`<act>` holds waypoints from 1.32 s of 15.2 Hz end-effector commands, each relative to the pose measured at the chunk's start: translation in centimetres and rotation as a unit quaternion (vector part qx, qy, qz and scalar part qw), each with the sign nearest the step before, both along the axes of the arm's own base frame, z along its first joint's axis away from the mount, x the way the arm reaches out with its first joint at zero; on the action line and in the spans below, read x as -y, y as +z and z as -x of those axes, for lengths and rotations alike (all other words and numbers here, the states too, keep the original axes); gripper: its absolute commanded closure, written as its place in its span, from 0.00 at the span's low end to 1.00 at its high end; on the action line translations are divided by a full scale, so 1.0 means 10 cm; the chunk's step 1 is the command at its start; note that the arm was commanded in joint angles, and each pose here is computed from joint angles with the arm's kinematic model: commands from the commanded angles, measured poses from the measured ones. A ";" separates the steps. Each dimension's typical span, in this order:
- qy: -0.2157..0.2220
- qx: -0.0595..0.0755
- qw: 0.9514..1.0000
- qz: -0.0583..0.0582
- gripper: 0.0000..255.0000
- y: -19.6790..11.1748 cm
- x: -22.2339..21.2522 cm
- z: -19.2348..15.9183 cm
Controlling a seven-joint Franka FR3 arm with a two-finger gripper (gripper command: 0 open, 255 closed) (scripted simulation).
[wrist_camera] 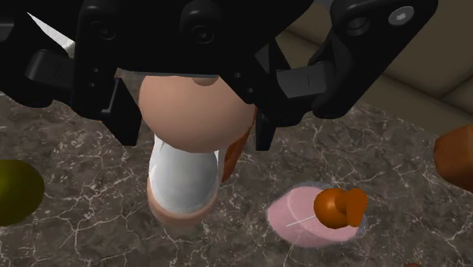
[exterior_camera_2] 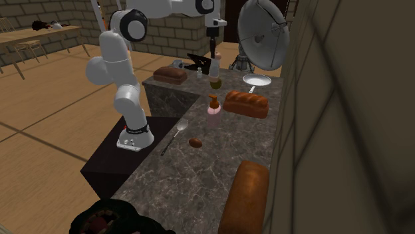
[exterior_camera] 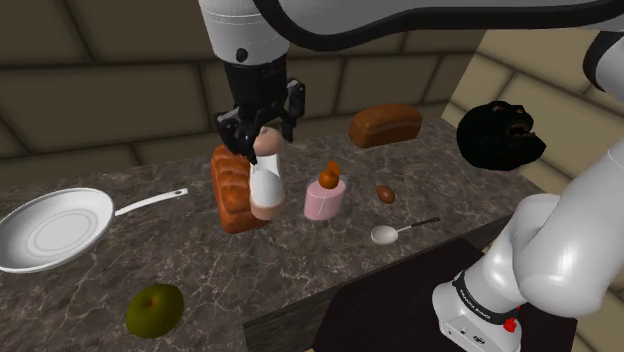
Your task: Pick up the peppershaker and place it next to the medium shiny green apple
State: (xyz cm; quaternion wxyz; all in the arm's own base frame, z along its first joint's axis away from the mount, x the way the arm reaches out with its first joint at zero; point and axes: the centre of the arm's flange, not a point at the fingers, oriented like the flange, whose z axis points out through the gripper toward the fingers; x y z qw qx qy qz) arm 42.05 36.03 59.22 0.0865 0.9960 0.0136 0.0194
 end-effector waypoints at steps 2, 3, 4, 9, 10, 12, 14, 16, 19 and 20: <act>-0.001 0.000 1.000 0.000 1.00 -0.05 -0.38 0.04; -0.001 0.000 1.000 0.000 1.00 -0.06 -0.51 0.06; -0.001 0.000 1.000 0.000 1.00 -0.08 -0.64 0.08; -0.001 0.000 1.000 0.000 1.00 -0.16 -1.28 0.18; -0.001 0.000 1.000 0.000 1.00 -0.18 -1.41 0.20; -0.001 0.000 1.000 0.000 1.00 -0.21 -1.67 0.24; -0.001 0.000 1.000 0.000 1.00 -0.28 -1.80 0.26; -0.001 0.000 1.000 0.000 1.00 -0.38 -1.80 0.26; -0.001 0.000 1.000 0.000 1.00 -0.54 -1.80 0.26; -0.001 0.000 1.000 0.000 1.00 -0.59 -1.80 0.26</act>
